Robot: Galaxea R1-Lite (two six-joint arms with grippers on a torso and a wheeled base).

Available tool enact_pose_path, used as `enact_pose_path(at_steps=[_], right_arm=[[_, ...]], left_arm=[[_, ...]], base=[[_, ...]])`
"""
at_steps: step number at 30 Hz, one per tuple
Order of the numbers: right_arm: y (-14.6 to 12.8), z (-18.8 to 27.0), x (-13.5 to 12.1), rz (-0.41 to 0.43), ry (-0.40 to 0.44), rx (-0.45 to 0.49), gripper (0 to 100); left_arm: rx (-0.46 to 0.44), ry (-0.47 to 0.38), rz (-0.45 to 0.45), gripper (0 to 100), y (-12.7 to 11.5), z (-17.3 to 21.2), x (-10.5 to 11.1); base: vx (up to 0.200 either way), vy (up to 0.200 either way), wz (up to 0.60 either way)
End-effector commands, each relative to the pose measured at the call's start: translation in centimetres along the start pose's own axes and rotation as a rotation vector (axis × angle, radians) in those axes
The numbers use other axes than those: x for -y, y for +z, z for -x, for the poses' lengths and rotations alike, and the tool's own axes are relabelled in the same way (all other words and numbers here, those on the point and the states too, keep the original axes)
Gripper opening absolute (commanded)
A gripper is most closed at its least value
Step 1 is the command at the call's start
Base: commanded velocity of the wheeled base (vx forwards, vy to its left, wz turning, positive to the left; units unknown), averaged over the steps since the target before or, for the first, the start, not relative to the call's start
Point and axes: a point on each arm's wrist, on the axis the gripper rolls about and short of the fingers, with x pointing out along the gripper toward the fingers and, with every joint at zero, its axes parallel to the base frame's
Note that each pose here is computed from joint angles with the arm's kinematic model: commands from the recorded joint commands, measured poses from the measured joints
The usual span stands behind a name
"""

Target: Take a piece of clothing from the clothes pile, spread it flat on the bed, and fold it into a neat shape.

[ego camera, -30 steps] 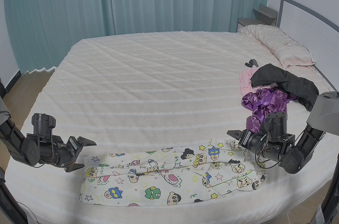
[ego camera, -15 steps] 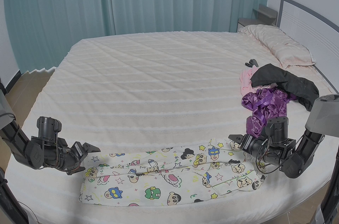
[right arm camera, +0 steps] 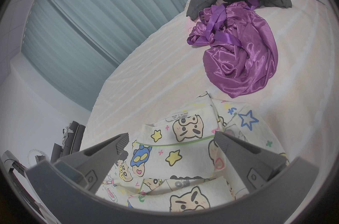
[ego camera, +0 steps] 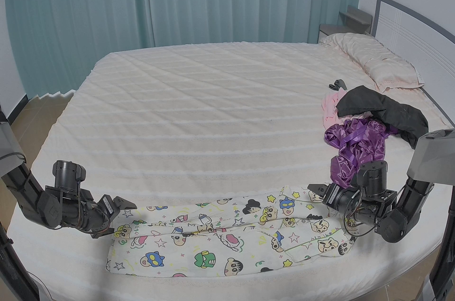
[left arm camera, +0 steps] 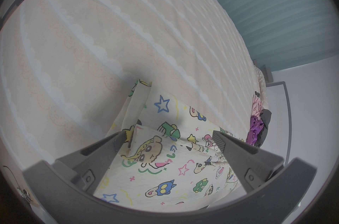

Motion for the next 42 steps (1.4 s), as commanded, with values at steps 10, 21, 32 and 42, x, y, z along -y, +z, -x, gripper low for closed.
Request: enact_pose_path(at_steps=[10, 21, 32, 42], right_arm=[[0.1, 0.0, -0.5, 0.008, 0.015, 0.006, 100], [0.3, 0.1, -2.0, 0.088, 0.043, 0.002, 100], [0.7, -2.8, -4.0, 0.214, -0.020, -0.119, 100], [0.5, -5.9, -3.8, 0.249, -0.101, -0.186, 100]], left_arm=[[-0.023, 0.011, 0.006, 0, 0.0, -0.9, -0.3], [-0.021, 0.018, 0.011, 0, 0.1, -0.8, -0.5], [0.021, -0.009, 0.009, 0, 0.6, 0.3, -0.1], [0.127, -0.144, -0.046, 0, 2.9, 1.4, 1.9]], base=[[0.000, 0.000, 0.00], [0.000, 0.000, 0.00], [0.000, 0.000, 0.00], [0.000, 0.000, 0.00]])
